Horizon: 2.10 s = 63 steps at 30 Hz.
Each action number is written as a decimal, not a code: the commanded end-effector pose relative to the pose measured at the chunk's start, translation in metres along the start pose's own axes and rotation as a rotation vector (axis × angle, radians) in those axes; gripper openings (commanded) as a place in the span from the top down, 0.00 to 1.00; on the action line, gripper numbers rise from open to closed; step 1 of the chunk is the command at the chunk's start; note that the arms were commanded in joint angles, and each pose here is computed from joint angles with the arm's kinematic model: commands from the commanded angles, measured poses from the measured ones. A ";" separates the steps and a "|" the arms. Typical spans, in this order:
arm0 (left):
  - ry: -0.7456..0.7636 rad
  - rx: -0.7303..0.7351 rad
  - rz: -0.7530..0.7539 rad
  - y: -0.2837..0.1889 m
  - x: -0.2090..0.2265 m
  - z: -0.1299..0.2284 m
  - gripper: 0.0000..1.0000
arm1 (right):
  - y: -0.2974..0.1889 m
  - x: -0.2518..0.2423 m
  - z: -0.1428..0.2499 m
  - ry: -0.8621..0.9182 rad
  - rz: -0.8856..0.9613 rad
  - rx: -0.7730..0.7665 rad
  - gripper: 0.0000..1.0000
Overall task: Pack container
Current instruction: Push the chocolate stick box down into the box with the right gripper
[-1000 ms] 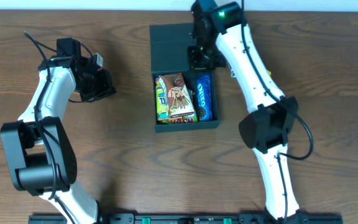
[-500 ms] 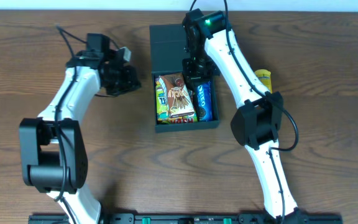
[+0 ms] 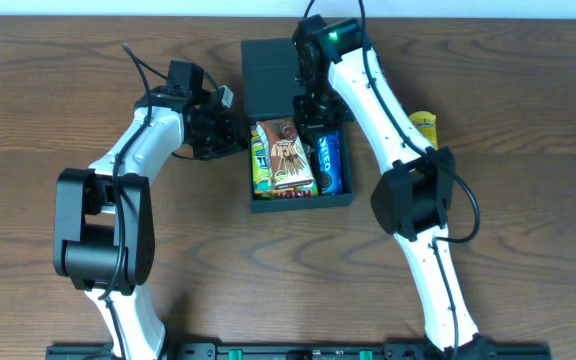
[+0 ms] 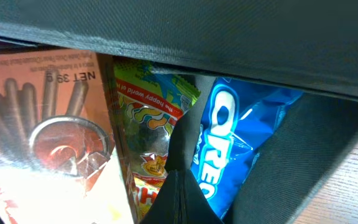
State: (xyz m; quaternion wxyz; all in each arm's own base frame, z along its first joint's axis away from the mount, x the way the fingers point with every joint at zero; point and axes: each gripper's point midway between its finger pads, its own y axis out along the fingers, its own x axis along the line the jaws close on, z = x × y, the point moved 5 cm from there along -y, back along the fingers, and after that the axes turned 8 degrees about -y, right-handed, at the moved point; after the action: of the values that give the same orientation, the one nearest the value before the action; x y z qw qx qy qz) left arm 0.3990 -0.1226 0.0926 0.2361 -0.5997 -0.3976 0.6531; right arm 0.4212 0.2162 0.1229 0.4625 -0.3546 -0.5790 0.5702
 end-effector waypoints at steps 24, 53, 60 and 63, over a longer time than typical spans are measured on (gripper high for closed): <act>-0.008 0.012 0.031 0.003 -0.003 0.002 0.94 | 0.017 0.055 0.020 -0.180 -0.131 0.090 0.99; -0.003 0.003 0.035 0.003 -0.003 0.000 0.94 | -0.040 0.078 -0.013 -0.413 -0.462 -0.213 0.99; -0.002 -0.001 0.037 0.002 -0.003 -0.001 0.94 | -0.022 0.076 -0.017 -0.413 -0.463 -0.186 0.99; 0.000 -0.005 0.038 0.002 -0.003 -0.002 0.94 | -0.008 0.074 -0.019 -0.403 -0.464 -0.157 0.99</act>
State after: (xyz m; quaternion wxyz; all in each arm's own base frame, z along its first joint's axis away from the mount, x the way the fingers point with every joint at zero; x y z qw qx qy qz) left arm 0.4039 -0.1234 0.0944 0.2260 -0.6064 -0.3999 0.6490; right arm 0.4174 0.2874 0.1611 0.4168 -0.1474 -0.7736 0.4540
